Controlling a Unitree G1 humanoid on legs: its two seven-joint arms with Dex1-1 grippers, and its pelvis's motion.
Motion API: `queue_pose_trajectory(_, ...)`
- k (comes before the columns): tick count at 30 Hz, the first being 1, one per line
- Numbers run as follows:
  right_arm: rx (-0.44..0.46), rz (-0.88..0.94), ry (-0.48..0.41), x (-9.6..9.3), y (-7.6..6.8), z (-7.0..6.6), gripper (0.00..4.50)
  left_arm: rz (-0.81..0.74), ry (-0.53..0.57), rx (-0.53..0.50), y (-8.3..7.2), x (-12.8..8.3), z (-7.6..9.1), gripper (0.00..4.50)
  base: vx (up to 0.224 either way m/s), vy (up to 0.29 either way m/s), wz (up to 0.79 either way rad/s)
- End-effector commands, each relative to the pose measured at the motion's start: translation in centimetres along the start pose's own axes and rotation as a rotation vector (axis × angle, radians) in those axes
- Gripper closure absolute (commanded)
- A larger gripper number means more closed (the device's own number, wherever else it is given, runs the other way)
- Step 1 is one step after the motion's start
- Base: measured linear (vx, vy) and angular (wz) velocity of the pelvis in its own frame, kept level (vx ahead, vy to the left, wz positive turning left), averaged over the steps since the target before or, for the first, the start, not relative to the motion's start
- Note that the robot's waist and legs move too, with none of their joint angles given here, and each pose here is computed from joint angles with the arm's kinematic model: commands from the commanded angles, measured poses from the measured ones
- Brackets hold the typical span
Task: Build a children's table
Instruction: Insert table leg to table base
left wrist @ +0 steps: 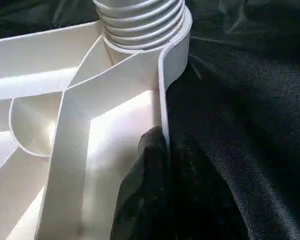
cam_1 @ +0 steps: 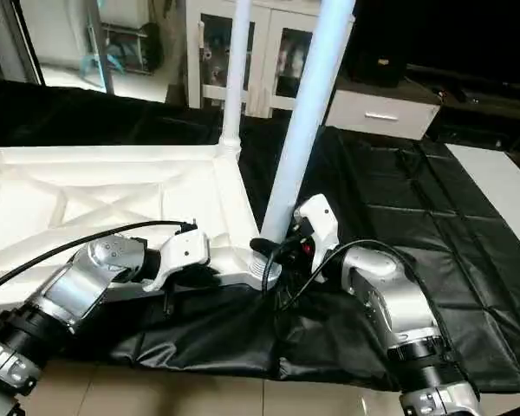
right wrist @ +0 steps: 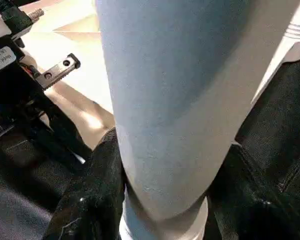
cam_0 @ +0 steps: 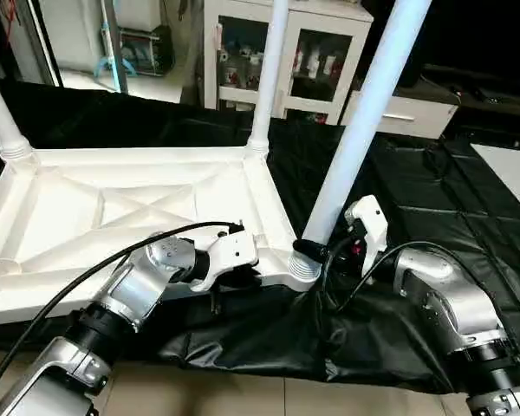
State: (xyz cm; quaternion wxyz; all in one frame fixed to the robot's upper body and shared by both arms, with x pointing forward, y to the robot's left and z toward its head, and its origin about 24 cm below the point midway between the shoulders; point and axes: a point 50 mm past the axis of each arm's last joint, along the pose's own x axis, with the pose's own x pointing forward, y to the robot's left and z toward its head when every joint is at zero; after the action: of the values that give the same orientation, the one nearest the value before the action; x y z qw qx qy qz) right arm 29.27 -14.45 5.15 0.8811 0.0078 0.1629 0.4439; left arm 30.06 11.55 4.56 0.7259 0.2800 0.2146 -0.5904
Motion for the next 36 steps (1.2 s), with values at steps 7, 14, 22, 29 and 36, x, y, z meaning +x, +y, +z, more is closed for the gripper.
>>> queue_pose_trajectory(7, 0.149, -0.257, 0.227, -0.2, -0.6, -6.7, 2.64, 0.118, -0.06, -0.015, 1.5, 0.6, 2.0, 4.5, 0.0, 0.0, 0.0)
queue_pose_trajectory(14, 0.182, -0.601, 0.213, 1.5, -2.5, -6.5, 2.64, 0.247, -0.126, -0.122, 3.6, 2.2, 5.2, 4.5, 0.0, 0.0, 0.0)
queue_pose_trajectory(22, 0.256, -0.908, 0.126, 5.8, -3.6, -2.9, 2.64, 0.446, -0.232, -0.165, 5.6, 4.9, 12.7, 4.5, 0.064, -0.063, -0.03)
queue_pose_trajectory(29, 0.223, -0.921, 0.105, 6.9, -3.6, -1.8, 2.64, 0.479, -0.211, -0.17, 6.4, 4.7, 12.2, 4.5, 0.046, -0.029, 0.04)
queue_pose_trajectory(36, 0.2, -0.901, 0.086, 7.0, -3.8, -1.5, 2.65, 0.496, -0.203, -0.182, 6.7, 4.4, 11.8, 4.5, 0.0, 0.0, 0.0)
